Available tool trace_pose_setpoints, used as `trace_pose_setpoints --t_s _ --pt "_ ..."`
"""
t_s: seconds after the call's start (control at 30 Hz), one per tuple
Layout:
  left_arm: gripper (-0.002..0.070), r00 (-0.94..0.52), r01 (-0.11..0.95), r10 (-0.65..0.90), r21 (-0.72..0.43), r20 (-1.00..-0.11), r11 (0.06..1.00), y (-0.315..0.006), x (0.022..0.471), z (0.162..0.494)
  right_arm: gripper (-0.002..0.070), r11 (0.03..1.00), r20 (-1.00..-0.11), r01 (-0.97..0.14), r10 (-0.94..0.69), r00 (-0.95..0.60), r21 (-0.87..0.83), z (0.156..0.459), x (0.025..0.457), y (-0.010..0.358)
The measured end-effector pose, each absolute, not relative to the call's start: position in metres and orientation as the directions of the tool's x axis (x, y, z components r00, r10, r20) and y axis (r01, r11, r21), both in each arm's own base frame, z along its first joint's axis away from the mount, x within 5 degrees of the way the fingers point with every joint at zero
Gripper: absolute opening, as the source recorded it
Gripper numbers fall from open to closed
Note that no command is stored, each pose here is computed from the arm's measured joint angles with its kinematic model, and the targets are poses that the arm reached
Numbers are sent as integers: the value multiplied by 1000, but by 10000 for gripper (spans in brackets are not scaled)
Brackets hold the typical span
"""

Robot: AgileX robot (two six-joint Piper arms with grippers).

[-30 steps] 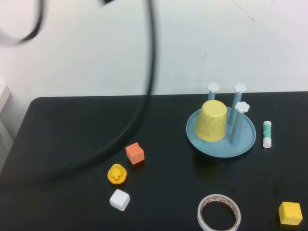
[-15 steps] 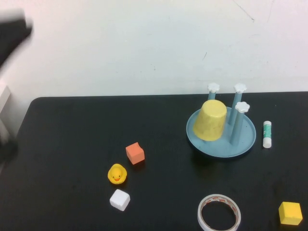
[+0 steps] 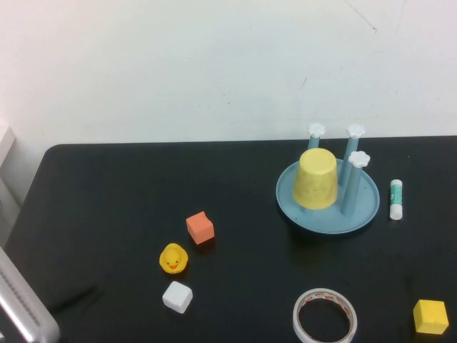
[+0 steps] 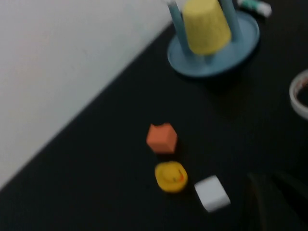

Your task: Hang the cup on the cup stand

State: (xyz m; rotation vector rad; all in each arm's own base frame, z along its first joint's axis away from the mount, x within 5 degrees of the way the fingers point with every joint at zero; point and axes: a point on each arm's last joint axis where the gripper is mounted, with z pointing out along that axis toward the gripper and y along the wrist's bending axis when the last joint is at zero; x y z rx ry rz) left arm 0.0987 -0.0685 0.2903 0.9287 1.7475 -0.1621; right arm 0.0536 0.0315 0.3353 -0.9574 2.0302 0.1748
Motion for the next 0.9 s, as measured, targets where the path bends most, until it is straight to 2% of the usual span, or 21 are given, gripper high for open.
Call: trace_pose_setpoints --t_s 0.17,0.33,0.57,0.7,0.9 --pt "0 -176 647 508 290 -843 705 -66 98 269 -1 696 -755 -685 -564 -335 -216 335 54 32" --pt "0 -219 562 476 288 -852 775 -56 100 268 -1 696 -755 -685 -564 -335 -216 335 54 32" --pt "-1 -200 287 297 234 -934 929 -20 84 271 -1 696 -753 -685 -565 -336 -217 335 54 31" --pt "0 -169 151 170 145 -971 978 -7 72 249 -1 696 -753 -685 -565 -336 -217 335 54 31" --pt "0 -62 18 -15 -16 -998 1000 1 61 209 -1 696 -753 -685 -565 -336 -217 335 54 31"
